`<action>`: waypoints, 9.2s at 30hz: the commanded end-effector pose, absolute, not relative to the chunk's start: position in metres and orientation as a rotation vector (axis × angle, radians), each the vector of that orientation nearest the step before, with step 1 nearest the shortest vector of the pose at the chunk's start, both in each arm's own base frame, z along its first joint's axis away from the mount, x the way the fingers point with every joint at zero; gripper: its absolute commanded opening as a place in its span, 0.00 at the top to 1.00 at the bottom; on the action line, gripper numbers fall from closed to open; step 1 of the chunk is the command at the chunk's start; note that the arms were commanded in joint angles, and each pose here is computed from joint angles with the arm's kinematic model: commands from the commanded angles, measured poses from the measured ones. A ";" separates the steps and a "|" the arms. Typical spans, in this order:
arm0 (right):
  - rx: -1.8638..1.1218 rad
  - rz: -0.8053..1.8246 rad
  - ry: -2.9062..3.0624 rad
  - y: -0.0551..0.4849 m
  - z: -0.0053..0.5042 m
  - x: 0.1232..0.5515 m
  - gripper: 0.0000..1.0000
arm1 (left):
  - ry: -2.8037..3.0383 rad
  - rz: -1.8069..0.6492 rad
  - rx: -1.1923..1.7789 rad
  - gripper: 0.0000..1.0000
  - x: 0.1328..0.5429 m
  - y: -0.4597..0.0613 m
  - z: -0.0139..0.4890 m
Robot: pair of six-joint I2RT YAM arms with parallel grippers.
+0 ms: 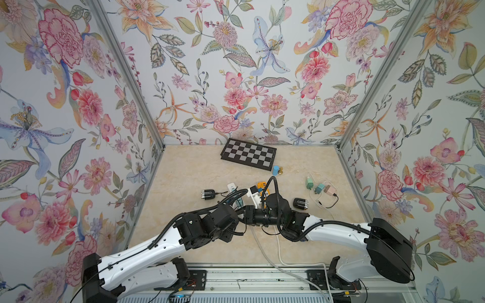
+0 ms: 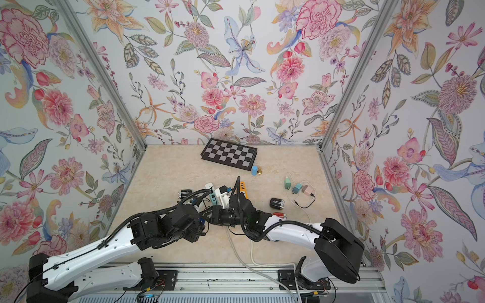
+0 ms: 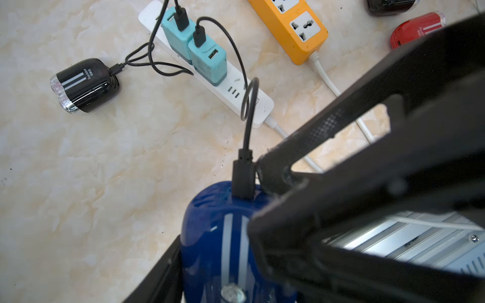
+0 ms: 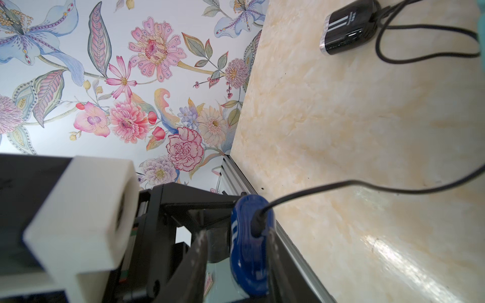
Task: Unplug the electric shaver
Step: Remove the charging cable from the electric shaver, then place the charging cable at the center of the board, then place the electric shaver at the center of the board, then remove the plug from the socket.
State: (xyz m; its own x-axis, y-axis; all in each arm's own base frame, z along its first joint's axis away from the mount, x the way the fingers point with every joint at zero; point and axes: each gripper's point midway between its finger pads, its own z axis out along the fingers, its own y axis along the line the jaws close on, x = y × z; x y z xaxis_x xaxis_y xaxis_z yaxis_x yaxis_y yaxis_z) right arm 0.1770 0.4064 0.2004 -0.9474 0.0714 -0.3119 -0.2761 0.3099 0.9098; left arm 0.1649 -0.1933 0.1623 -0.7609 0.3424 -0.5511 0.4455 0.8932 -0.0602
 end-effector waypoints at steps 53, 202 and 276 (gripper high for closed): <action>-0.144 1.517 2.146 0.403 0.225 0.204 1.00 | 2.550 -0.370 0.506 0.64 0.151 -0.203 0.160; 0.534 0.484 2.008 -0.013 0.220 0.310 0.44 | 2.386 -0.151 1.734 0.66 0.181 -0.468 0.022; -0.869 0.570 2.109 0.390 0.137 0.287 0.45 | 2.819 -0.074 -0.705 0.28 0.449 -0.169 0.118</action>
